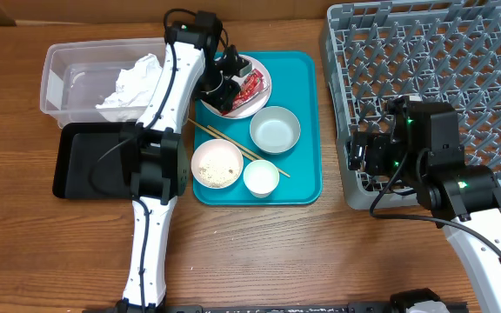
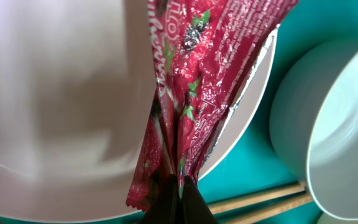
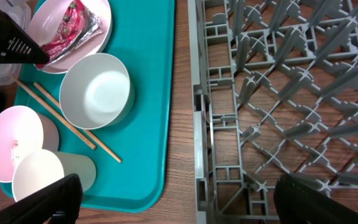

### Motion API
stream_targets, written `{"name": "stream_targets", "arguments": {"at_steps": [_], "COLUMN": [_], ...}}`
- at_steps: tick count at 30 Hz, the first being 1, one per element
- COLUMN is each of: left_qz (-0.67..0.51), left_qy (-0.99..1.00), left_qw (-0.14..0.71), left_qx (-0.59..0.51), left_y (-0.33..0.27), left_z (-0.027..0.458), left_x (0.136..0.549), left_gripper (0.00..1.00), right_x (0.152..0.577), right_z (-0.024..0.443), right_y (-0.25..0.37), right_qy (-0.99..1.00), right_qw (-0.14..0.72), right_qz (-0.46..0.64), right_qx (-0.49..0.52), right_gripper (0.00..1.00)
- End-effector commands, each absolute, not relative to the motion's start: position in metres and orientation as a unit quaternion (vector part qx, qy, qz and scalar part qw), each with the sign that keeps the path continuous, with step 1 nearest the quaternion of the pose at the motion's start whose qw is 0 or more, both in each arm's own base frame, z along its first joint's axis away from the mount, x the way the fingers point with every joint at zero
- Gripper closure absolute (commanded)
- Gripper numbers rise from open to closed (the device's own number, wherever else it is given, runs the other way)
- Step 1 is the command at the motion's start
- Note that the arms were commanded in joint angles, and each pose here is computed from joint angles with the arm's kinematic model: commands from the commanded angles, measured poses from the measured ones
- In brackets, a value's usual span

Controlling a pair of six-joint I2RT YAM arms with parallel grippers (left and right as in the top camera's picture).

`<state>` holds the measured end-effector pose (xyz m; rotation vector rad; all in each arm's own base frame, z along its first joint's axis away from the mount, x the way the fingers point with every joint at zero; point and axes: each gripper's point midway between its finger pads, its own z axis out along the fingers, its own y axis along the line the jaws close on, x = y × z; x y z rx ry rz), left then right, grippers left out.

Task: Sort waste into correct bins and load items into the dishwasher
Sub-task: 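Carry the red wrapper with the left gripper and drop it into the clear bin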

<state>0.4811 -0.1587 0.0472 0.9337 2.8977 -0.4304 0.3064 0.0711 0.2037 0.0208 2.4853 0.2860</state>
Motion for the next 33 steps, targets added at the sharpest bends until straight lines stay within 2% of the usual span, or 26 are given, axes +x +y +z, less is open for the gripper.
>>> {"name": "stream_targets", "arguments": {"at_steps": [1, 6, 7, 10, 15, 22, 25, 26, 27, 31, 33], "left_qz": [-0.149, -0.149, -0.143, -0.097, -0.022, -0.034, -0.019, -0.017, -0.016, -0.018, -0.038], "left_qy": [0.956, 0.963, 0.964, 0.971, 0.96, 0.875, 0.828, 0.821, 0.818, 0.818, 0.833], "left_qw": [0.057, 0.13, 0.167, 0.208, 0.202, 0.117, 0.068, 0.061, 0.059, 0.061, 0.069], "left_qx": [0.244, 0.181, 0.151, 0.063, -0.191, -0.469, -0.557, -0.568, -0.572, -0.572, -0.547], "left_y": [-0.156, -0.133, -0.118, -0.079, 0.002, 0.039, 0.041, 0.041, 0.041, 0.041, 0.037], "left_z": [0.075, 0.163, 0.196, 0.224, 0.218, 0.172, 0.144, 0.139, 0.136, 0.135, 0.142], "left_x": [0.492, 0.501, 0.503, 0.51, 0.513, 0.499, 0.488, 0.487, 0.487, 0.489, 0.495], "left_gripper": [0.96, 0.96, 0.96, 0.96, 0.96, 0.96, 0.77, 0.74, 0.71, 0.42, 0.33], "right_x": [0.311, 0.312, 0.312, 0.313, 0.314, 0.314, 0.314, 0.314, 0.314, 0.315, 0.316], "right_z": [0.217, 0.217, 0.218, 0.218, 0.22, 0.219, 0.219, 0.218, 0.218, 0.216, 0.214], "right_y": [0.073, 0.073, 0.073, 0.074, 0.074, 0.074, 0.074, 0.074, 0.074, 0.074, 0.074], "right_qy": [0.937, 0.936, 0.936, 0.935, 0.934, 0.934, 0.934, 0.934, 0.934, 0.936, 0.937], "right_qw": [0.331, 0.334, 0.335, 0.336, 0.34, 0.34, 0.339, 0.338, 0.338, 0.334, 0.332], "right_qz": [0.111, 0.112, 0.112, 0.113, 0.113, 0.113, 0.113, 0.113, 0.113, 0.112, 0.112], "right_qx": [0.005, 0.005, 0.005, 0.005, 0.005, 0.005, 0.005, 0.005, 0.005, 0.005, 0.005], "right_gripper": [0.0, 0.0, 0.0, 0.0, 0.0, 0.0, 0.0, 0.0, 0.0, 0.0, 0.0]}}
